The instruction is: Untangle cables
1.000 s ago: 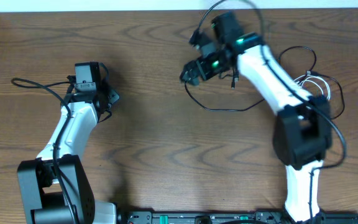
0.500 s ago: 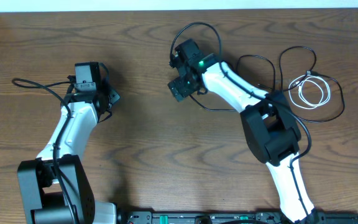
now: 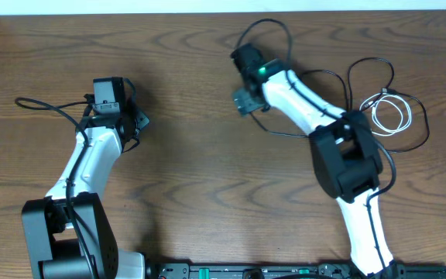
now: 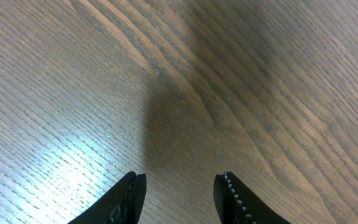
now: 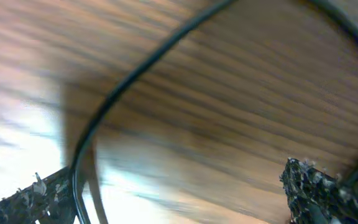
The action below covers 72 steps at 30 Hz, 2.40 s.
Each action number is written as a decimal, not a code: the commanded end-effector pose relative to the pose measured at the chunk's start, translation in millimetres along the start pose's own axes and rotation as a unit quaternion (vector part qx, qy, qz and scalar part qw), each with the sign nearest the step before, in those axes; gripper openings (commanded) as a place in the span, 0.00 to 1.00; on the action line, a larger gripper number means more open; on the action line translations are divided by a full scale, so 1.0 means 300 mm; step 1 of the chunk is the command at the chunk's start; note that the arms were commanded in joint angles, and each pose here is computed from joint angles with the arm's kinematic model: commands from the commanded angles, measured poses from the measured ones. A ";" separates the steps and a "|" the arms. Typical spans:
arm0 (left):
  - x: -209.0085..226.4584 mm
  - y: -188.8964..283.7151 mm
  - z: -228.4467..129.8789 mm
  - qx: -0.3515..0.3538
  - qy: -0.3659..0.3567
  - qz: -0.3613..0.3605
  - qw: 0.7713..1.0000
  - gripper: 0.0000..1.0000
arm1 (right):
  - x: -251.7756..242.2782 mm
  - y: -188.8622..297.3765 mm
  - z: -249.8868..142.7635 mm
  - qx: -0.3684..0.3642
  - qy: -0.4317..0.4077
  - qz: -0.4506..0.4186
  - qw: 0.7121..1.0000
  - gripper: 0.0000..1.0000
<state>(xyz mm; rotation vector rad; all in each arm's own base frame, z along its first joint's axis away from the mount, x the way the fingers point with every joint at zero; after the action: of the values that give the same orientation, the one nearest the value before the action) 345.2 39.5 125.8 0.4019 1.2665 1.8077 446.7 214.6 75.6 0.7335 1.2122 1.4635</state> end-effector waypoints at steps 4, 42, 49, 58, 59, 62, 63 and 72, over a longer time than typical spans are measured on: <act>0.009 -0.006 -0.006 0.003 0.005 0.006 1.000 0.41 | -0.206 -0.091 -0.081 0.075 -0.069 -0.059 0.993 0.99; 0.008 -0.006 -0.006 0.004 0.005 0.004 1.000 0.98 | -0.352 0.182 0.024 0.001 -0.124 -0.002 0.992 0.99; 0.008 -0.006 -0.006 0.004 0.005 0.005 1.000 0.98 | -0.356 0.269 0.001 0.010 -0.099 0.020 0.995 0.99; 0.004 -0.007 0.001 -0.003 0.005 0.001 1.000 0.98 | -0.324 0.665 0.120 -0.190 -0.059 0.164 0.966 0.99; 0.003 -0.007 0.001 -0.003 0.006 0.000 1.000 0.98 | -0.325 0.713 0.129 -0.214 -0.054 0.172 0.960 0.99; 0.003 -0.007 0.002 -0.003 0.006 0.000 1.000 0.98 | -0.347 0.867 0.132 -0.282 -0.047 0.174 0.942 0.99; 0.003 -0.007 0.002 -0.004 0.006 0.000 1.000 0.98 | -0.354 0.917 0.121 -0.298 -0.042 0.173 0.938 0.99; 0.002 -0.006 0.004 -0.005 0.006 -0.001 1.000 0.98 | -0.339 1.129 -0.054 -0.387 0.056 0.182 0.902 0.99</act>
<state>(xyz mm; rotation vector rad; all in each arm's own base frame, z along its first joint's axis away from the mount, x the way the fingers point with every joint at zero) 347.8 39.8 127.2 0.3740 1.2635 1.8140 365.3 131.9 414.6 0.3887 0.4333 2.0456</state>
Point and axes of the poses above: each gripper's point midway between its finger pads, its own y axis back along the fingers, its own x axis along the line the jaws close on, z = x × y, the point moved 7 cm from there along y, back along the fingers, and after that the axes turned 2 degrees about -y, right-handed, at the moved point
